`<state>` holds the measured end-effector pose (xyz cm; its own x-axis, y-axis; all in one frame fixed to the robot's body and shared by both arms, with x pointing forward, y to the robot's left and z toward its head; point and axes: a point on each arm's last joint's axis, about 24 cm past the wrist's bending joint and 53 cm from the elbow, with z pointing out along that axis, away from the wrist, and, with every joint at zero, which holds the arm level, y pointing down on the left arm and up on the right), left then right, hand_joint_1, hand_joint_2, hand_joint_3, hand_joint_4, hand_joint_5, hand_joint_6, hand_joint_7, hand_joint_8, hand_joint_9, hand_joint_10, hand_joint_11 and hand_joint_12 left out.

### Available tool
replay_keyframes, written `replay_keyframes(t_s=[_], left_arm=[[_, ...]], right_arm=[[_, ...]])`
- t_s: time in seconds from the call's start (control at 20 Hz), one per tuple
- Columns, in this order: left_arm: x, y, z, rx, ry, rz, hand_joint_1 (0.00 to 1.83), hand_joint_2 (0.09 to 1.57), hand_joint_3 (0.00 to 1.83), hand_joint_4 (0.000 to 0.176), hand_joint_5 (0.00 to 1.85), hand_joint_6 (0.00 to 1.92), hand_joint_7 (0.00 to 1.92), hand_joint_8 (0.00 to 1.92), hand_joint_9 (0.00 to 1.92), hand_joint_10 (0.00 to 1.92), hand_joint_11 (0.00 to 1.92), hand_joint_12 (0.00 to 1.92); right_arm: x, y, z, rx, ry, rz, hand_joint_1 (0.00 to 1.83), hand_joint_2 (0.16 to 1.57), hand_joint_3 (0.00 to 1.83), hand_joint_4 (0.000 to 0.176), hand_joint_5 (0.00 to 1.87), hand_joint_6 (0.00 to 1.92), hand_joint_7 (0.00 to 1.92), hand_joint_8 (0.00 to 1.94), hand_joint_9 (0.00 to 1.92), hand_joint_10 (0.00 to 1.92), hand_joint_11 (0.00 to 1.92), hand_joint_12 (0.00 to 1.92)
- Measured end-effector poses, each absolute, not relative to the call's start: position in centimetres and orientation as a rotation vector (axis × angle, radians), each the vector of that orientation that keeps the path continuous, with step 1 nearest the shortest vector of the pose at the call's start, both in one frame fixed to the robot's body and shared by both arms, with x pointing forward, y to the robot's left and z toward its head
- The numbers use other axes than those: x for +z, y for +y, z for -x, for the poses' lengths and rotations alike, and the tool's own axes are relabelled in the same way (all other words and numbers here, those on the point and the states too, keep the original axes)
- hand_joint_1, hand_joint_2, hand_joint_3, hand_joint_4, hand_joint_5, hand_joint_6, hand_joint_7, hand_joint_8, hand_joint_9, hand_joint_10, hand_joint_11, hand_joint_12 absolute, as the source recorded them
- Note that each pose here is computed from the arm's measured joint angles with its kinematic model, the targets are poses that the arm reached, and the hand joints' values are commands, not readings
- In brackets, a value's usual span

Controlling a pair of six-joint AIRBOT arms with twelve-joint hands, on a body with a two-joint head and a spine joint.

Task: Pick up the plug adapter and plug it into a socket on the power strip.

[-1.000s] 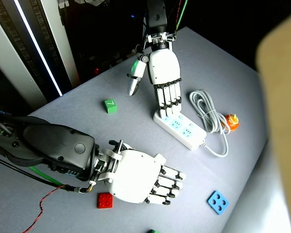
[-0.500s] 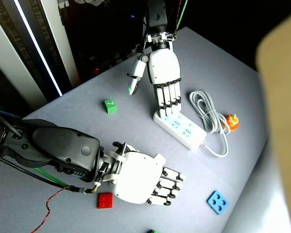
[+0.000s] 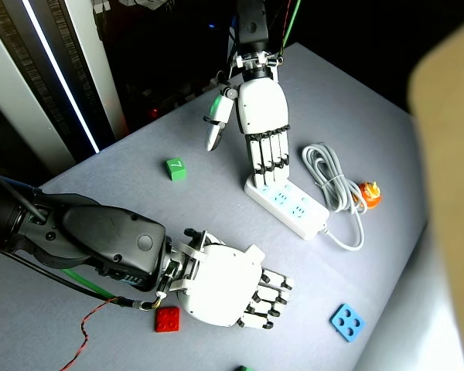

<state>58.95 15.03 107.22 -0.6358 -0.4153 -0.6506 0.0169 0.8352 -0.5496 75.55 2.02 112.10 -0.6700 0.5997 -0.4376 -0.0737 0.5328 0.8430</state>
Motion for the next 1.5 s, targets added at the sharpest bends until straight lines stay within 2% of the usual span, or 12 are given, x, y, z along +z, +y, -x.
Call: replay_keyframes(t_s=[0.4,0.55,0.7,0.8,0.95,1.0,1.05,1.15,1.2,1.25,1.35,1.5], left_arm=[[107.22,15.0,-58.94,-0.662,2.178,0.287,0.0,1.18,0.0,0.0,0.01,0.0,0.01,0.0,0.0,0.0,0.0,0.0],[107.22,15.03,-58.97,-0.661,2.178,0.288,0.0,1.18,0.0,0.0,0.02,0.01,0.01,0.0,0.0,0.0,0.0,0.0],[107.21,15.04,-58.99,-0.662,2.179,0.287,0.0,1.18,0.0,0.0,0.01,0.0,0.0,0.0,0.0,0.0,0.0,0.0],[107.21,15.05,-59.0,-0.661,2.179,0.288,0.0,1.18,0.0,0.0,0.01,0.0,0.01,0.0,0.0,0.0,0.0,0.0],[107.21,15.09,-59.04,-0.661,2.179,0.288,0.0,1.18,0.0,0.0,0.03,0.01,0.01,0.0,0.0,0.0,0.0,0.0],[107.2,15.09,-59.03,-0.661,2.179,0.288,0.0,1.19,0.0,0.0,0.02,0.01,0.02,0.01,0.0,0.0,0.0,0.0],[107.2,15.09,-59.03,-0.661,2.179,0.288,0.0,1.19,0.0,0.0,0.02,0.01,0.02,0.01,0.0,0.0,0.0,0.0],[107.2,15.08,-59.03,-0.661,2.179,0.287,0.0,1.19,0.0,0.0,0.02,0.01,0.02,0.01,0.0,0.0,0.0,0.0],[107.2,15.09,-59.03,-0.661,2.179,0.287,0.0,1.18,0.0,0.0,0.03,0.01,0.02,0.01,0.0,0.0,0.0,0.0],[107.2,15.07,-59.02,-0.662,2.179,0.287,0.0,1.18,0.0,0.0,0.03,0.0,0.02,0.0,0.0,0.0,0.0,0.0],[107.3,15.04,-59.08,-0.664,2.177,0.288,0.0,1.18,0.0,0.0,0.02,0.0,0.0,0.0,0.0,0.0,0.0,0.0],[107.29,15.06,-59.1,-0.664,2.177,0.289,0.0,1.19,0.0,0.0,0.02,0.0,0.01,0.0,0.0,0.0,0.0,0.0]], right_arm=[[111.94,2.43,-75.75,1.162,2.033,-0.426,1.28,1.04,0.0,0.0,0.2,0.0,0.18,0.0,0.19,0.0,0.0,0.78],[112.14,2.57,-75.75,1.167,2.031,-0.423,1.28,1.03,0.0,0.0,0.22,0.0,0.2,0.0,0.2,0.0,0.0,0.83],[112.63,2.67,-75.87,1.172,2.023,-0.422,1.22,1.1,0.01,0.0,0.27,0.01,0.27,0.01,0.25,0.01,0.0,0.81],[112.61,2.66,-75.87,1.172,2.023,-0.421,1.24,1.1,0.0,0.0,0.46,0.02,0.48,0.01,0.44,0.03,0.04,0.96],[112.68,2.59,-75.96,1.17,2.021,-0.423,1.23,1.12,0.0,0.0,0.7,0.02,0.78,0.02,0.73,0.05,0.18,1.09],[112.68,2.57,-75.97,1.169,2.021,-0.423,1.32,1.13,0.0,0.0,0.82,0.01,0.92,0.83,0.87,0.06,0.28,1.1],[112.68,2.57,-75.97,1.168,2.02,-0.421,1.34,1.14,0.0,0.0,0.85,0.01,0.91,1.07,0.9,0.05,0.29,1.12],[112.68,2.49,-76.03,1.162,2.019,-0.418,1.34,1.14,0.0,0.0,0.85,0.01,0.91,1.07,0.9,0.05,0.29,1.12],[112.68,2.49,-76.04,1.163,2.019,-0.419,1.36,1.14,0.0,0.0,0.89,0.73,1.0,1.01,0.84,1.04,0.4,1.22],[112.68,2.48,-76.05,1.162,2.019,-0.419,1.26,1.12,0.0,0.0,0.94,0.85,1.01,1.08,0.82,0.94,0.46,1.3],[112.68,2.46,-76.06,1.161,2.018,-0.419,1.25,1.11,0.0,0.0,0.95,0.87,1.05,1.03,0.92,0.72,0.46,1.32],[112.63,2.54,-75.8,1.148,2.025,-0.364,1.25,1.11,0.0,0.0,0.98,0.83,1.04,1.07,0.91,0.72,0.44,1.31]])
